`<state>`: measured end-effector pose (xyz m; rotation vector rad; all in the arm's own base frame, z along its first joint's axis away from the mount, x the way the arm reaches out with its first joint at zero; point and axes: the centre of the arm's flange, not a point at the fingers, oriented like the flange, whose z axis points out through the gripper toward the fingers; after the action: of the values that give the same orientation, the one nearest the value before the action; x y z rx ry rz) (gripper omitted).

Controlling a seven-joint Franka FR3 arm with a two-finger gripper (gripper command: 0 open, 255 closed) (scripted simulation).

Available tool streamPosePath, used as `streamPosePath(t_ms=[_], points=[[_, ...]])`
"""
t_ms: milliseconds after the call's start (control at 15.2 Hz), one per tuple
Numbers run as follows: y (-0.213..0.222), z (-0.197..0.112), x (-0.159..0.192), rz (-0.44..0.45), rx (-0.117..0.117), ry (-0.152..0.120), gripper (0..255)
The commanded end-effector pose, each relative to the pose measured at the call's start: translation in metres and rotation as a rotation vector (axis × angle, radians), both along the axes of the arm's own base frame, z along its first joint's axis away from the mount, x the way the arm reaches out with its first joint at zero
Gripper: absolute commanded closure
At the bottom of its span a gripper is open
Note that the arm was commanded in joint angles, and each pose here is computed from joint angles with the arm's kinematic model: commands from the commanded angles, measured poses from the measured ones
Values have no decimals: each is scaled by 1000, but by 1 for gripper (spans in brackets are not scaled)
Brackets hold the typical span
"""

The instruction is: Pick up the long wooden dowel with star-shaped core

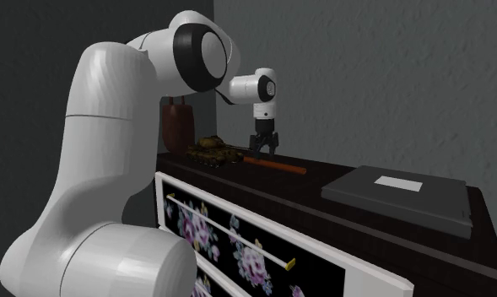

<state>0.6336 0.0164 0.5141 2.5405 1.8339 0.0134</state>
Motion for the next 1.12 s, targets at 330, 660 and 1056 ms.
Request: streamPosePath(t_ms=[330, 660, 1056], points=[[0, -14, -1, 0, 0, -1, 255], [0, -14, -1, 0, 0, -1, 255], [0, 7, 0, 0, 0, 0, 255]])
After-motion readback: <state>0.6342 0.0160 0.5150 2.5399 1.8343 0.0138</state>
